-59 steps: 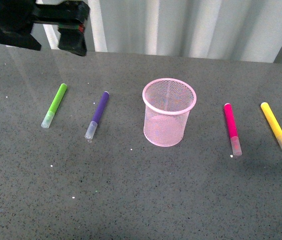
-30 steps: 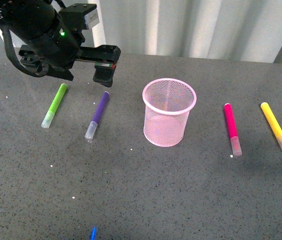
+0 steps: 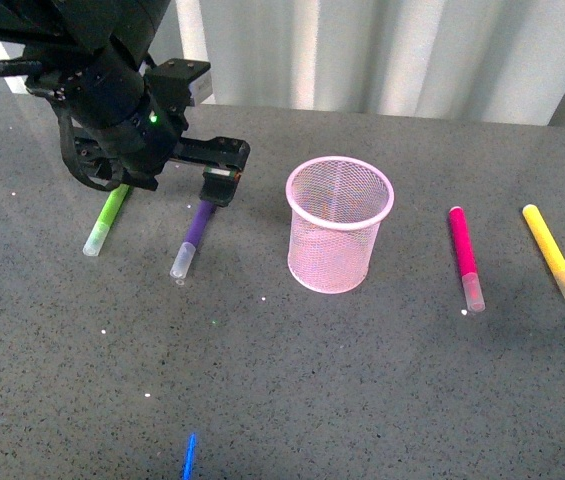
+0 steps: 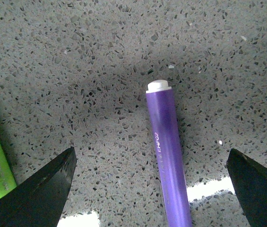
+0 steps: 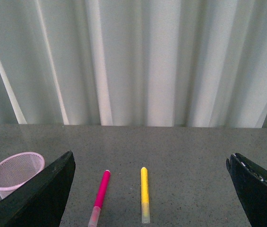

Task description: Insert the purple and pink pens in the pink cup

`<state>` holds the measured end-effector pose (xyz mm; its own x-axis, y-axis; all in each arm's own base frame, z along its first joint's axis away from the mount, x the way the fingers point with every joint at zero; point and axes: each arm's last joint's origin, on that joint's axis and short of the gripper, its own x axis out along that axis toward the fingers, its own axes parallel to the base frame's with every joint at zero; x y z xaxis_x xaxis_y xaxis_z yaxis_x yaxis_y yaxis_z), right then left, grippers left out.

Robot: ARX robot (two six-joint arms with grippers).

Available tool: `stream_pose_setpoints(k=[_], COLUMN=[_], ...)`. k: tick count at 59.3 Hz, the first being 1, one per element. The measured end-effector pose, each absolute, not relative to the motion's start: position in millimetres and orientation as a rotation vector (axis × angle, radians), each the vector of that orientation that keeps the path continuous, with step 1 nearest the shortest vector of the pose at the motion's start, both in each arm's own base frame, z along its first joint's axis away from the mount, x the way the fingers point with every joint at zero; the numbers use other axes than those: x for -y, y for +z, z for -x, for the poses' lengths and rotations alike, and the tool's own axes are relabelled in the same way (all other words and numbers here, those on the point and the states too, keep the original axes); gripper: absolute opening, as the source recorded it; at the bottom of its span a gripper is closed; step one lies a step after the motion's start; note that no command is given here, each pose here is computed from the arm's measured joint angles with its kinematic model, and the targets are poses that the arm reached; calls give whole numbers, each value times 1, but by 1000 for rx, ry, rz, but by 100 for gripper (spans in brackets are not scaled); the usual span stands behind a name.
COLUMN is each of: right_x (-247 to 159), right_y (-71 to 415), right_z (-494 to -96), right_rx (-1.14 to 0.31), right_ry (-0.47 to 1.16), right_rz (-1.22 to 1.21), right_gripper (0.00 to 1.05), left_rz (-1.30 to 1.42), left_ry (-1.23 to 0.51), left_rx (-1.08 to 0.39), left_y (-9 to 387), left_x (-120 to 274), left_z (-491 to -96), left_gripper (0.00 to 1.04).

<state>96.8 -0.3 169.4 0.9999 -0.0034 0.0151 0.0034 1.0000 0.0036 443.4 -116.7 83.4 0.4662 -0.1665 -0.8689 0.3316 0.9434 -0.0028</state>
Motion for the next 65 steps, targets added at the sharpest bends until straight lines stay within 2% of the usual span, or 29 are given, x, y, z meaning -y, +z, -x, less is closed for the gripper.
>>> stream_pose_setpoints(k=[31, 36, 60, 65], right_x=[0, 0, 0, 0], right_y=[169, 169, 169, 169], right_z=[-97, -97, -97, -97], right_rx=[15, 15, 15, 15], right_ry=[-3, -3, -3, -3], right_rz=[-4, -4, -4, -4], right_gripper=[98, 98, 98, 98], left_rz=[-242, -265, -305, -306], left_ry=[-315, -317, -282, -265], left_rx=[-1010, -990, -957, -954], left_y=[66, 66, 65, 65], left_x=[132, 133, 136, 136], left_z=[-451, -452, -453, -453], left_gripper=[98, 81, 20, 13])
